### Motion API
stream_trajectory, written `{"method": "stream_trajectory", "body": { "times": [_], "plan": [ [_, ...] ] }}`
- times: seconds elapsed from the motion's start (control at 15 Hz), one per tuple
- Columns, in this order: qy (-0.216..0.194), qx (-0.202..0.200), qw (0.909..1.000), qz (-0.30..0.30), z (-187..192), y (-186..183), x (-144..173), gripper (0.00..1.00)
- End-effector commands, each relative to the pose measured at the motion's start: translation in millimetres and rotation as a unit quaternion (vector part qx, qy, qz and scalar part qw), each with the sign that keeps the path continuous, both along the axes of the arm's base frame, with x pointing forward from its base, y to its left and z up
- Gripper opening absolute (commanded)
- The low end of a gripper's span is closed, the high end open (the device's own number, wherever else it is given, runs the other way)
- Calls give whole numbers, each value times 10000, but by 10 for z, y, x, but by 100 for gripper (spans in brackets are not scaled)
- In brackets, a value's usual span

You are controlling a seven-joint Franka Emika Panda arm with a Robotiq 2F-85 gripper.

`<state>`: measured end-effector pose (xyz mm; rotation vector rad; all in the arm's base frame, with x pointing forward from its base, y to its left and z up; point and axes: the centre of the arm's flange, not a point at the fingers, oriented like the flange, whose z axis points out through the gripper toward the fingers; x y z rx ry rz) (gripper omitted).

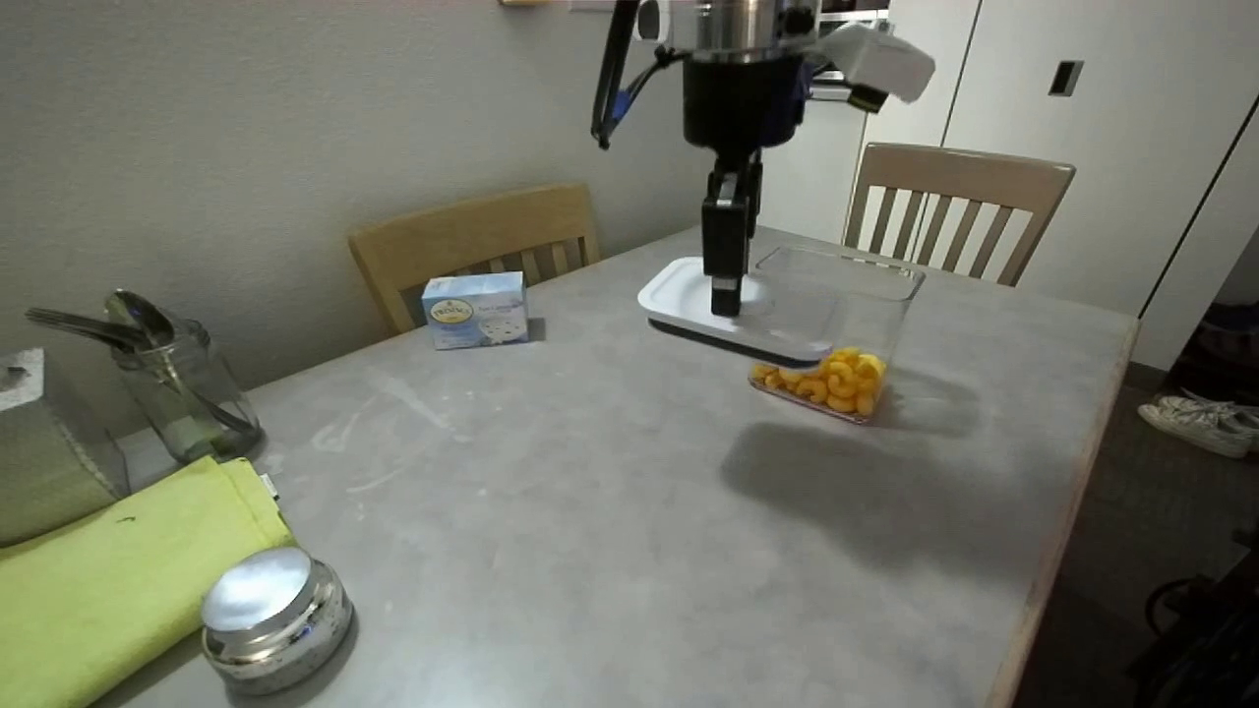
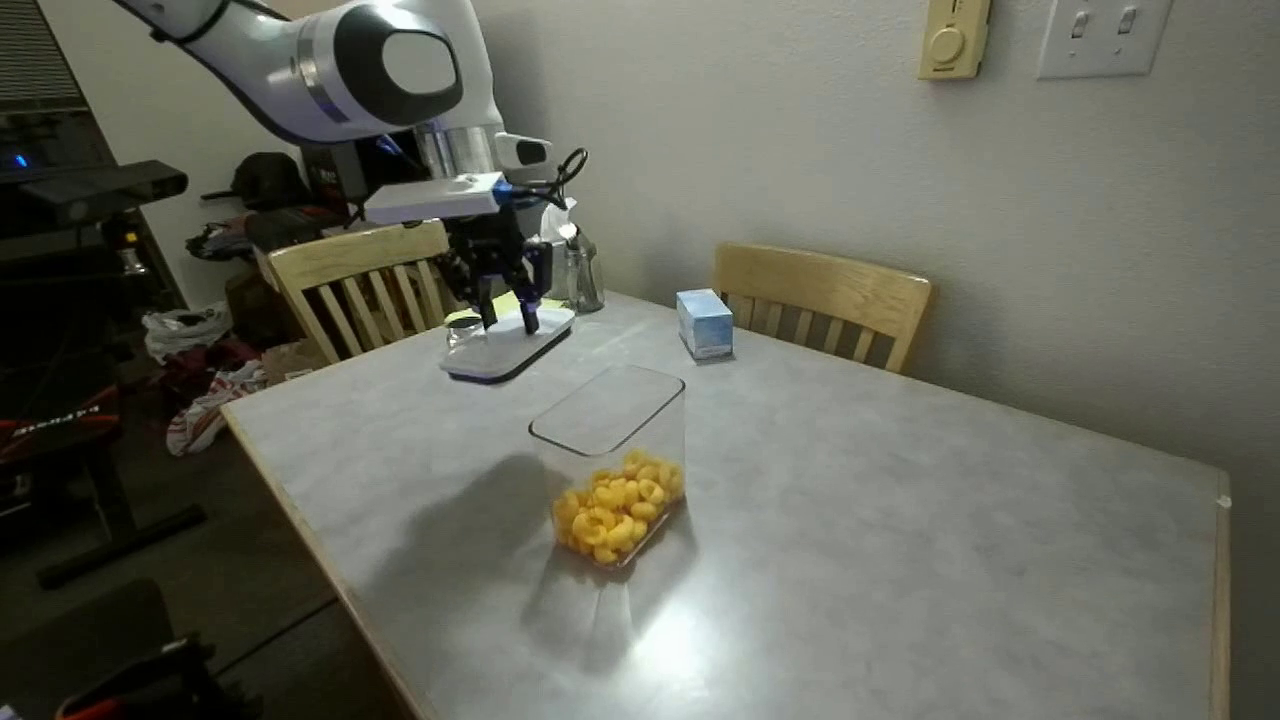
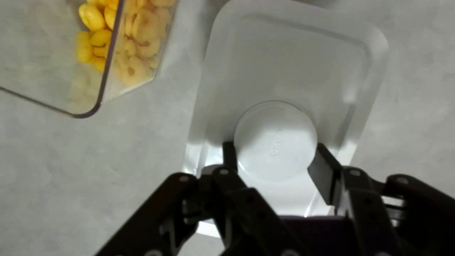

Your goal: Close the container

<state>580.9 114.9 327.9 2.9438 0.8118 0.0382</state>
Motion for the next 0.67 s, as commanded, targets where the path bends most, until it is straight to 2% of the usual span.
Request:
{"method": "stream_trajectory", "body": {
  "times": [0.0, 0.33, 0.6],
  "plan": [
    [-69, -99, 9996, 253, 444, -170, -137, 28],
    [-312, -56, 9992, 228, 794, -512, -144, 28],
    [-404, -65, 9992, -11, 888, -854, -168, 28]
  ]
}}
